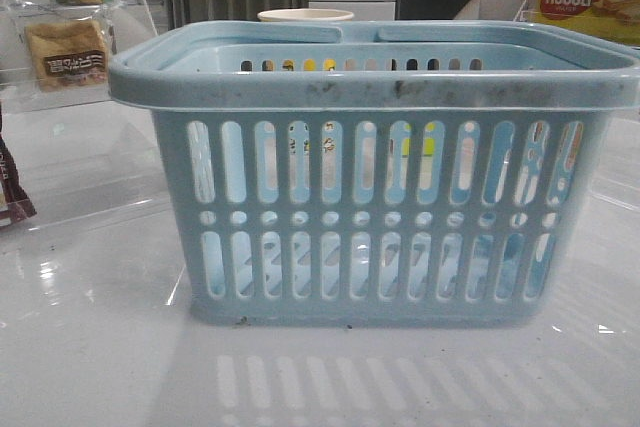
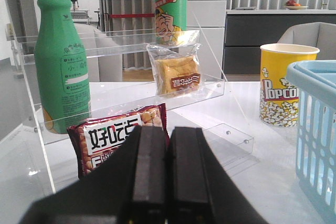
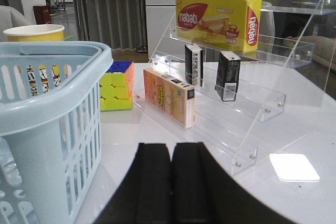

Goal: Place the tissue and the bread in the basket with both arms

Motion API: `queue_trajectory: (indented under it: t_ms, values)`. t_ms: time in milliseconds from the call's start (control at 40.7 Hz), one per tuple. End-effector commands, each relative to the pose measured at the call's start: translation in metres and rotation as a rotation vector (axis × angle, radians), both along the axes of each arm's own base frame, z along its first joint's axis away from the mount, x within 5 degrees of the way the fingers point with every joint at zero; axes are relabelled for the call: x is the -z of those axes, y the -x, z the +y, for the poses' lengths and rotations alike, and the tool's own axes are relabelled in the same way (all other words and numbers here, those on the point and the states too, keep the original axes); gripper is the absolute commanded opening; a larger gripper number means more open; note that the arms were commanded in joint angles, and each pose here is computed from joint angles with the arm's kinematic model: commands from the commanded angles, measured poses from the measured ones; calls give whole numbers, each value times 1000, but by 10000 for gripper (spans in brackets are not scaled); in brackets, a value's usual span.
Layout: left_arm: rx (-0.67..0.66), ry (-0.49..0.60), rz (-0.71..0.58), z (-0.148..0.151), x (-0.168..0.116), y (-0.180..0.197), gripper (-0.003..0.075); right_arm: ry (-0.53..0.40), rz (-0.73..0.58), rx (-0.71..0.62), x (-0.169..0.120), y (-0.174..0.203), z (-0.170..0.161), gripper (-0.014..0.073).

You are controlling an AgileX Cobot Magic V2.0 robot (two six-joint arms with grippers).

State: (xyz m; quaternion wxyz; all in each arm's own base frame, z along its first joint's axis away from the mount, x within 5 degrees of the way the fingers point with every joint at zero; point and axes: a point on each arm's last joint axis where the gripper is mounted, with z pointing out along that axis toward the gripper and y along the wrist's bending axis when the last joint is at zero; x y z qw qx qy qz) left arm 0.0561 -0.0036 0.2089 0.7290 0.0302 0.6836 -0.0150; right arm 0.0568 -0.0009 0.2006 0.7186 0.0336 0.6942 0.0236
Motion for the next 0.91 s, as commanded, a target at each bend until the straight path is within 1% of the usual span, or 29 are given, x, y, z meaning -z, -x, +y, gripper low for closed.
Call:
queue_trajectory:
  t_ms: [0, 246, 320, 442, 516, 639, 786, 885]
  values:
    - [-1, 16, -94, 0, -7, 2, 93, 11, -122, 3, -12, 3, 0, 28]
    - [-1, 17, -104, 0, -8, 2, 93, 12, -145, 3, -14, 3, 0, 28]
    - [-1, 17, -106, 0, -8, 2, 93, 12, -174, 3, -17, 4, 0, 28]
    - [0, 21, -170, 0, -15, 4, 93, 13, -219, 4, -26, 6, 0, 28]
    - [0, 43, -215, 1, -25, 6, 93, 13, -241, 4, -38, 8, 0, 28]
    - [2, 50, -288, 1, -52, 13, 93, 14, -267, 4, -61, 15, 0, 28]
    - [4, 56, -383, 2, -96, 30, 93, 14, -315, 4, -96, 28, 0, 28]
    - [6, 56, -393, 3, -122, 39, 93, 15, -323, 4, -117, 33, 0, 28]
